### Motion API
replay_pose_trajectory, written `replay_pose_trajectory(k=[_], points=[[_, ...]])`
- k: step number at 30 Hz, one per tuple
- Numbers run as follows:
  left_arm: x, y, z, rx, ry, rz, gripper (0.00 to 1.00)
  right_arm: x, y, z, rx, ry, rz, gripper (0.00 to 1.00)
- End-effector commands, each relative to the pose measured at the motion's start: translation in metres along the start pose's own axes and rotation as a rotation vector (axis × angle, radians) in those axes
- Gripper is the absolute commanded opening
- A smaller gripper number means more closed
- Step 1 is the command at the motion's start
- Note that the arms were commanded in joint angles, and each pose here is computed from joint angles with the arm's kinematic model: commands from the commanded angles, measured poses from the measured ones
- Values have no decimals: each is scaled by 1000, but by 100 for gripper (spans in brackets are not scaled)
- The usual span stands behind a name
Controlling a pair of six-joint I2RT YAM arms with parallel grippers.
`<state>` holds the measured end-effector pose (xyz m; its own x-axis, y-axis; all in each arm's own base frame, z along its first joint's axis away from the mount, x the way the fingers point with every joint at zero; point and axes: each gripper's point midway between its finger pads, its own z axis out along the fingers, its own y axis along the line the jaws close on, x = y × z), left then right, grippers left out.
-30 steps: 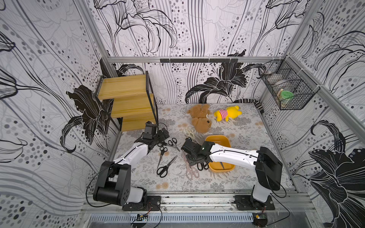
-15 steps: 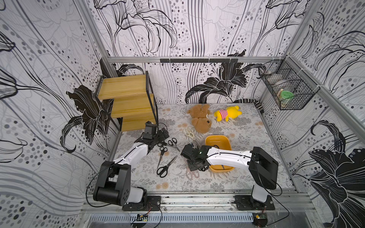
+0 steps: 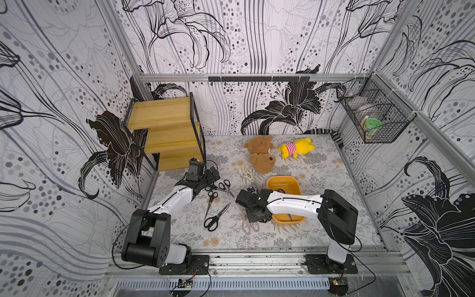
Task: Put the scissors into the storage box
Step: Pick up the scissors from the center of the board.
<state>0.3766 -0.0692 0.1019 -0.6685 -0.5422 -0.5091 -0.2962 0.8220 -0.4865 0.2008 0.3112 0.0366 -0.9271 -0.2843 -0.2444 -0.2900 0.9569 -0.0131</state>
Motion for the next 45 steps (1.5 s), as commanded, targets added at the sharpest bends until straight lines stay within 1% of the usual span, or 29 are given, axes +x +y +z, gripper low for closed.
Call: replay_pose_trajectory(k=[1,19,26,31,35,38,45], points=[[-2,2,2,-12,-14,18,97,5,-12,11,51,18,20,27],[-3,2,-1,-13,-22,21,97,7,-14,30,64,45,28,20],[-4,1,-2,-13,-25,21,97,8,-15,35,68,54,28,13],[-4,1,-2,-12,-27,22,97,7,-14,34,65,48,20,6],[-5,1,-2,-12,-28,20,97,0,-10,30,56,30,3,0],[-4,2,-2,-13,-27,19,97,-10,-3,22,31,5,-14,0],[-4,2,-2,-13,-27,17,97,-51,17,-20,-40,-121,-31,0]])
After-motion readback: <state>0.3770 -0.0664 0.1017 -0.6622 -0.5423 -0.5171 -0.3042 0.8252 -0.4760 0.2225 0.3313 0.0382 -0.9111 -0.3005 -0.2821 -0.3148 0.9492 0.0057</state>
